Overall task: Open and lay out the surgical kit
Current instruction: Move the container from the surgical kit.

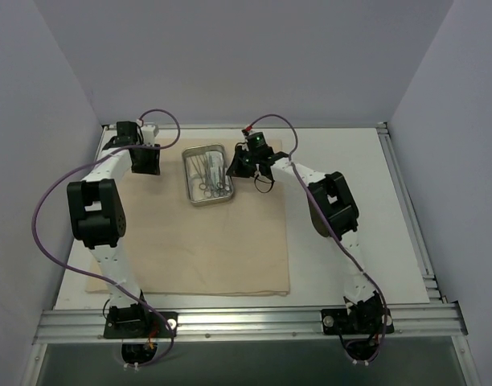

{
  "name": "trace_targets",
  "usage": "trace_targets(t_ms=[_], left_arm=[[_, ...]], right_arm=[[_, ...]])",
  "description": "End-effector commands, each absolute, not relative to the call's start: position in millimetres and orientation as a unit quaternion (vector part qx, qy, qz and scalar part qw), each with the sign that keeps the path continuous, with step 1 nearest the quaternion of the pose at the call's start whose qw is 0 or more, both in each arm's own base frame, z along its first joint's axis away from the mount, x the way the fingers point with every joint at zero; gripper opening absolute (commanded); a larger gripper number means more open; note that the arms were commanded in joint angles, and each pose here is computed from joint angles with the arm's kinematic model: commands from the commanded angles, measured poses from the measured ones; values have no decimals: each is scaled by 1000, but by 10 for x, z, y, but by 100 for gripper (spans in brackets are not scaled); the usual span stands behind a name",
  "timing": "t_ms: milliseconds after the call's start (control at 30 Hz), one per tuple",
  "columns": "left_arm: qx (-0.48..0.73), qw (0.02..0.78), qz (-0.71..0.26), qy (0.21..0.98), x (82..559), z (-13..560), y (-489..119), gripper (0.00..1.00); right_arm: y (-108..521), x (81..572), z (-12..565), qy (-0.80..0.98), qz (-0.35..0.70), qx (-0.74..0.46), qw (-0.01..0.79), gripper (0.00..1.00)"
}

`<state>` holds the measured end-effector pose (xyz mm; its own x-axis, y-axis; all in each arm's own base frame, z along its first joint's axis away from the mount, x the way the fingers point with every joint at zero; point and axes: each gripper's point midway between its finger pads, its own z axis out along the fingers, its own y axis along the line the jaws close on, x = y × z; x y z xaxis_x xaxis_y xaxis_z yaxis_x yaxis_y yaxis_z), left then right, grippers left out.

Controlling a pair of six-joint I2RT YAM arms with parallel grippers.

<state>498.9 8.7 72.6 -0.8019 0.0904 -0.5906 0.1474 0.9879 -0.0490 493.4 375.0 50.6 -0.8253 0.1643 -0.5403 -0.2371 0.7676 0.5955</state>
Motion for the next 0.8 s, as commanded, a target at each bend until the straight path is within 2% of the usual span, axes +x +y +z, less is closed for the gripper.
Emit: trace_targets(t_ms=[0, 200, 433, 567, 767], left_arm=[[66, 340, -43, 937, 5071, 925, 116, 51], [67, 339, -42, 938, 5046, 909, 118, 51], [75, 336, -40, 938, 5025, 890, 121, 51], [78, 333, -37, 939, 5017, 887, 124, 51], [82, 332, -33, 939, 4998, 904, 138, 51]], right_arm=[[3417, 4957, 870, 890, 309, 8, 334, 0], [2938, 4876, 802, 899, 267, 17, 346, 0], [2396, 4920, 637, 919, 224, -55, 319, 0], [2250, 4939, 544, 922, 224, -102, 299, 0], [2148, 5026, 624, 920, 195, -139, 309, 0]])
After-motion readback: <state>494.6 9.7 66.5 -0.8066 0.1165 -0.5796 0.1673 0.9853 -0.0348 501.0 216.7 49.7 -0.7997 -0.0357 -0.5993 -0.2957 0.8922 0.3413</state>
